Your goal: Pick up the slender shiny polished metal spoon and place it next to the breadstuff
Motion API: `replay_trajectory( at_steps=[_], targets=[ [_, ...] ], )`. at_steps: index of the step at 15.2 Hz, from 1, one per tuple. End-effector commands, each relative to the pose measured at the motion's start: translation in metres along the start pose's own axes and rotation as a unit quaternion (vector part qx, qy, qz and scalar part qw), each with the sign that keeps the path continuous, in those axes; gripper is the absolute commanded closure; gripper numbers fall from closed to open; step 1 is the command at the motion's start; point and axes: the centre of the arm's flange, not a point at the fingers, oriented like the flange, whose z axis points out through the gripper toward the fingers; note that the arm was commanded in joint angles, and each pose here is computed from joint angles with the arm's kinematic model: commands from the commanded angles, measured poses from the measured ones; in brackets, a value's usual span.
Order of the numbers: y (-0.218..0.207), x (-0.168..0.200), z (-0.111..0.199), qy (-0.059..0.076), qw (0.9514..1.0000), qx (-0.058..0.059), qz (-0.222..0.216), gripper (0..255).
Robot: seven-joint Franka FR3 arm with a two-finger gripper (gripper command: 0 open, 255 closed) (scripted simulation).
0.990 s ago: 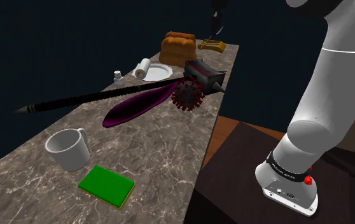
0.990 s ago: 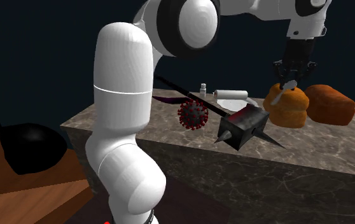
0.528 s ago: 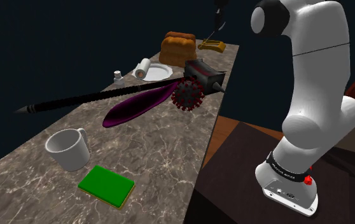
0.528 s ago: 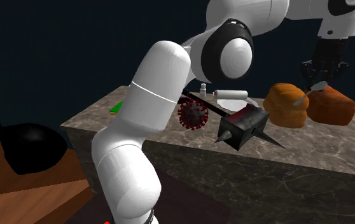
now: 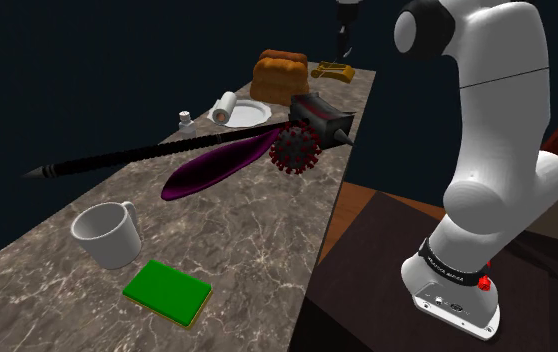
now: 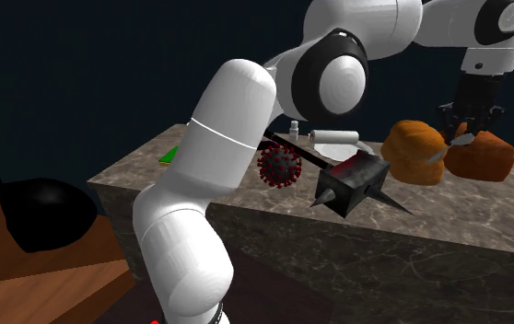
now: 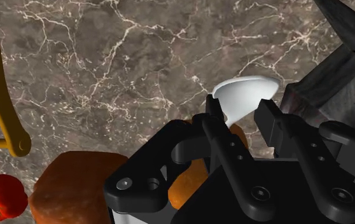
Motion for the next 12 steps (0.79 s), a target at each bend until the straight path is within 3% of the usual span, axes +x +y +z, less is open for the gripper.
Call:
replay_trajectory(
  at_steps=[1, 12],
  targets=[
    [0.0, 0.0, 0.011, 0.0, 1.0, 0.0, 0.0, 255],
    [-0.002, 0.002, 0.069, 0.0, 1.0, 0.0, 0.0, 255]
  ],
)
